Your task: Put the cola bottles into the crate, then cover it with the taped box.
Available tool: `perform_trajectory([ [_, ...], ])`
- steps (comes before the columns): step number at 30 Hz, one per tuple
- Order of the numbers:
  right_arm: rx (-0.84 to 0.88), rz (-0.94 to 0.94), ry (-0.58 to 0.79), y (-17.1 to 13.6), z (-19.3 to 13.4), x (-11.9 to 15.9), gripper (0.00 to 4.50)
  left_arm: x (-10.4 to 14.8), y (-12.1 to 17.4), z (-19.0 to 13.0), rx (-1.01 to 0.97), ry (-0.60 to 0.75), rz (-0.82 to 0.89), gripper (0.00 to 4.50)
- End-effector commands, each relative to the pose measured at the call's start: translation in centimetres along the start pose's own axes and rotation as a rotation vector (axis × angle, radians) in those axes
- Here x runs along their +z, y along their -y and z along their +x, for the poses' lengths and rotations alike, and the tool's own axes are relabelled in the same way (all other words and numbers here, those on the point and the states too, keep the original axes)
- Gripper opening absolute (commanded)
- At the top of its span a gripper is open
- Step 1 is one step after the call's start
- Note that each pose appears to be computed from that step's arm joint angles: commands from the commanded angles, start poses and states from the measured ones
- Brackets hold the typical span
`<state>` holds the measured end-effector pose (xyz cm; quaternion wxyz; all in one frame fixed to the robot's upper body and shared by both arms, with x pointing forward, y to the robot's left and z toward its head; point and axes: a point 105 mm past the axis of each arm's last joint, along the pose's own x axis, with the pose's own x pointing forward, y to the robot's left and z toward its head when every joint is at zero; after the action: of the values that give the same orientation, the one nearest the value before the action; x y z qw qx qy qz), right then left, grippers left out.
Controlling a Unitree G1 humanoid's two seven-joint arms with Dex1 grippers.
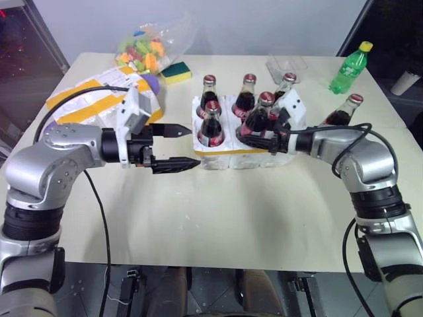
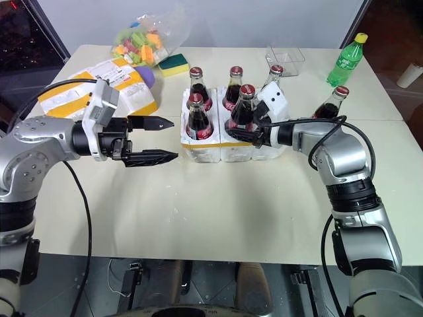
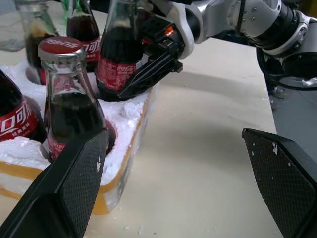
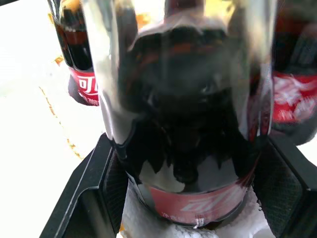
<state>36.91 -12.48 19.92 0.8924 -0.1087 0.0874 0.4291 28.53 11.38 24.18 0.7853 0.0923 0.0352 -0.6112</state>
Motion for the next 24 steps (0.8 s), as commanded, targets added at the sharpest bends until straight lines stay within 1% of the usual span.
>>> perform_trajectory([
  [1,-0.041,0.006,0.028,1.1,0.7,0.6,2.79,1.2,0.2,0.3,-0.020,0.021,0.060,4.50],
  [2,-0.057,0.020,0.018,1.5,1.0,0.3,2.79,1.2,0.2,0.3,-0.024,0.021,0.062,4.50],
  [4,-0.085,0.045,0.003,2.2,1.4,-0.3,3.83,1.2,0.2,0.5,-0.033,0.021,0.066,4.50],
  [5,-0.092,0.053,0.001,2.3,1.4,-0.4,4.20,1.2,0.2,0.5,-0.037,0.021,0.068,4.50],
  [6,-0.100,0.056,0.008,2.4,1.3,-0.3,4.47,1.3,0.1,0.6,-0.039,0.022,0.069,4.50],
  [9,-0.107,0.055,0.043,2.2,0.4,0.6,4.47,1.3,0.1,0.6,-0.044,0.024,0.071,4.50],
  [13,-0.124,0.047,0.120,1.1,-3.1,2.7,4.47,1.2,0.2,0.7,-0.052,0.021,0.071,4.50],
  [17,-0.195,0.061,0.174,0.5,-6.9,4.1,4.47,1.1,0.2,0.6,-0.056,0.020,0.070,4.50],
  [19,-0.260,0.090,0.178,0.7,-9.2,3.8,4.47,1.0,0.2,0.7,-0.060,0.019,0.067,4.50],
  [21,-0.342,0.101,0.135,1.0,-11.2,2.5,4.47,0.9,0.3,0.8,-0.063,0.019,0.066,4.50],
  [24,-0.488,0.122,0.062,2.4,-13.7,0.0,4.47,0.9,0.2,1.0,-0.066,0.026,0.063,4.50],
])
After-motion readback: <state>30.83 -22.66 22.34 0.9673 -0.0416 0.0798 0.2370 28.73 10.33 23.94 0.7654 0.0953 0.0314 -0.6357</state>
